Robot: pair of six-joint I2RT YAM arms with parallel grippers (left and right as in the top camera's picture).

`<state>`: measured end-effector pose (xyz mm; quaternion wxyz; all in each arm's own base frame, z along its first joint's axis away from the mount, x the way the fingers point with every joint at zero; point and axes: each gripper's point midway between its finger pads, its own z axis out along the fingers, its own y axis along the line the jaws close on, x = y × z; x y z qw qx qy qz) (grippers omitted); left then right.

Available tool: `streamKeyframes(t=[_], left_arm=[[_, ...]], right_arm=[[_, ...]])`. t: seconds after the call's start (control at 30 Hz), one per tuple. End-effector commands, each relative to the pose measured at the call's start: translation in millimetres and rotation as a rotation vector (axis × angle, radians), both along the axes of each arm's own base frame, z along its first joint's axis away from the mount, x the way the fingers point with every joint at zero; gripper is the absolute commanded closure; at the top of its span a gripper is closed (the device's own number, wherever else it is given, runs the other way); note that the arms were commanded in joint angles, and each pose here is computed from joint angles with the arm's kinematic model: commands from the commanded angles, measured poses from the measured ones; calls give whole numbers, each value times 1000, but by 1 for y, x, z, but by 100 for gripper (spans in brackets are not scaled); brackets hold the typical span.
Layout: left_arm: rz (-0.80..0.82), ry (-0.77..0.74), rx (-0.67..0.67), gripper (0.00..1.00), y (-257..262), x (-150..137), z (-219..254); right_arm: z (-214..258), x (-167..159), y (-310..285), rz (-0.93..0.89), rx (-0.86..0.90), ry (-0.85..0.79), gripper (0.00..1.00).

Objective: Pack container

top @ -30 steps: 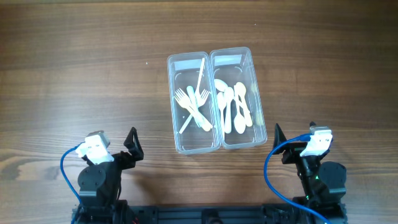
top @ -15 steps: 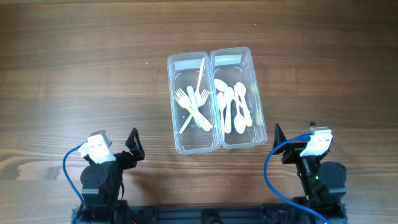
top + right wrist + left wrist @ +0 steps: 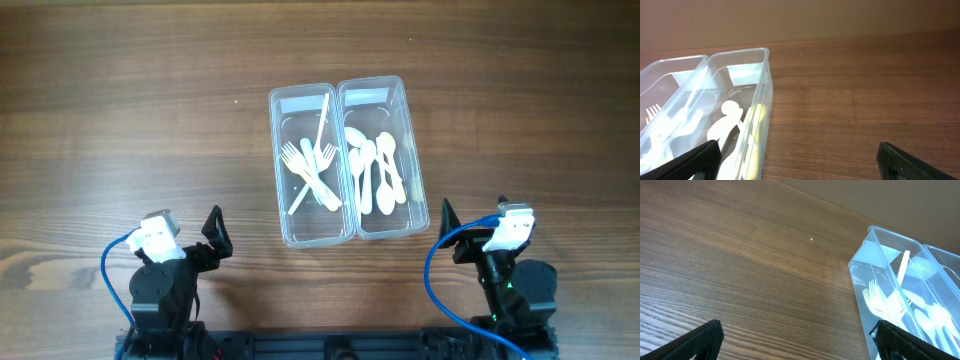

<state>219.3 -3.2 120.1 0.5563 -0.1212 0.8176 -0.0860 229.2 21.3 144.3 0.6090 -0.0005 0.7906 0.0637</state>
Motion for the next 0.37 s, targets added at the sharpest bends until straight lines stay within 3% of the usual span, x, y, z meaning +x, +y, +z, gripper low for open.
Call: streamKeyframes(t=[0.0,0.33], left_arm=[[-7,-6,7,0,0,0,-1],[-7,-5,7,0,0,0,-1]], right_arm=[[1,0,-4,-24,8,-9,0],[1,0,-4,-24,7,-10,0]])
